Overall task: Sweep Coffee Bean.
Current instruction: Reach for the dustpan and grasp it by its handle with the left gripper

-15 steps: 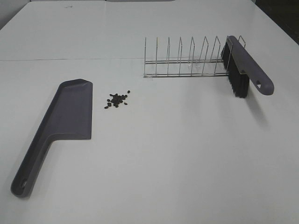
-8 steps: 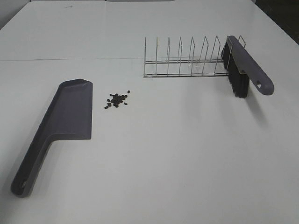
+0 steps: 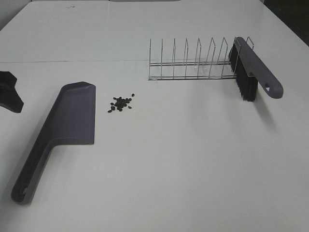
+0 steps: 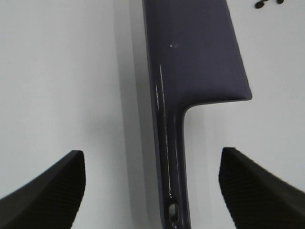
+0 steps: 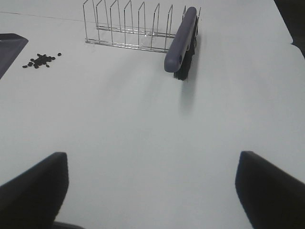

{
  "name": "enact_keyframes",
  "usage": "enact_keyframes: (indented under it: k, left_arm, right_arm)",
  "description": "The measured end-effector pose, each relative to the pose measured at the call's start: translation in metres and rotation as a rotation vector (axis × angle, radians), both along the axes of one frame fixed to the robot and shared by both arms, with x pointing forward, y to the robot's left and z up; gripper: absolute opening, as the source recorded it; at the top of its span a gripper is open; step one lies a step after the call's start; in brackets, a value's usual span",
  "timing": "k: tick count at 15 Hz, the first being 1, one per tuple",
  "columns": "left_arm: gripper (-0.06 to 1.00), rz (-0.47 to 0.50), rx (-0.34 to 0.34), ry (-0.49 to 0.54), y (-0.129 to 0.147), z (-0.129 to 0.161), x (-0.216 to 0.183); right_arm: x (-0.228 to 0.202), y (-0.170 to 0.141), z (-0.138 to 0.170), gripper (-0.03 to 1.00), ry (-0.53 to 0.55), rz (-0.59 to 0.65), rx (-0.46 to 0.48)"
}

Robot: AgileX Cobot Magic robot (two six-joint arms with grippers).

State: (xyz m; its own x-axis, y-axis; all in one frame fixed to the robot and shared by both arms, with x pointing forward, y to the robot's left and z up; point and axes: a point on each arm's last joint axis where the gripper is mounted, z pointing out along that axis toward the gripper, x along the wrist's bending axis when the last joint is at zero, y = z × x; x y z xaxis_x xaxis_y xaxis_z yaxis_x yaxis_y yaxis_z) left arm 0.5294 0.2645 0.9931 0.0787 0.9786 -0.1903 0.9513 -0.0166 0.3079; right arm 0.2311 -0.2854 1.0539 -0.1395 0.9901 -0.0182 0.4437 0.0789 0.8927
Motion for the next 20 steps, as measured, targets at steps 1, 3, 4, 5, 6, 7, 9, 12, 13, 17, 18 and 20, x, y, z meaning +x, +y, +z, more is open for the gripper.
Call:
enact_keyframes:
  k: [1,3,4,5,6,7,9,12,13,17,18,20]
  left_arm:
    - [0.71,0.009,0.000,0.043,0.000,-0.013,0.005]
    - [0.71,0.032,-0.002,0.144,-0.002,-0.038,0.010]
    - [0.71,0.032,0.000,0.185,-0.006,-0.047,0.011]
    - [0.71,0.028,0.005,0.216,-0.011,-0.055,0.011]
    - [0.71,0.022,0.010,0.229,-0.015,-0.058,0.010]
    - [0.71,0.009,0.020,0.250,-0.022,-0.064,0.010]
    - [0.71,-0.005,0.049,0.272,-0.038,-0.071,0.007]
    - [0.71,0.011,0.104,0.291,-0.045,-0.077,0.005]
    - [0.71,0.023,0.110,0.295,-0.045,-0.080,0.005]
    - [0.71,0.029,0.118,0.293,-0.049,-0.104,0.012]
    - [0.71,0.032,0.122,0.306,-0.049,-0.111,0.013]
    - [0.70,0.032,0.130,0.326,-0.049,-0.121,0.013]
  right_arm:
    - [0.000,0.000,0.000,0.80,0.000,0.000,0.000]
    - [0.000,0.000,0.000,0.80,0.000,0.001,0.001]
    - [0.000,0.000,0.000,0.80,0.000,0.001,0.001]
    - [0.000,0.000,0.000,0.80,0.000,0.001,0.001]
    - [0.000,0.000,0.000,0.80,0.000,0.001,0.001]
    - [0.000,0.000,0.000,0.80,0.000,0.001,0.001]
    - [0.000,0.000,0.000,0.80,0.000,0.001,0.001]
    - [0.000,0.000,0.000,0.80,0.000,0.001,0.001]
    - [0.000,0.000,0.000,0.80,0.000,0.001,0.001]
    - [0.000,0.000,0.000,0.80,0.000,0.001,0.001]
    - [0.000,0.000,0.000,0.80,0.000,0.001,0.001]
    - [0.000,0.000,0.000,0.80,0.000,0.001,0.001]
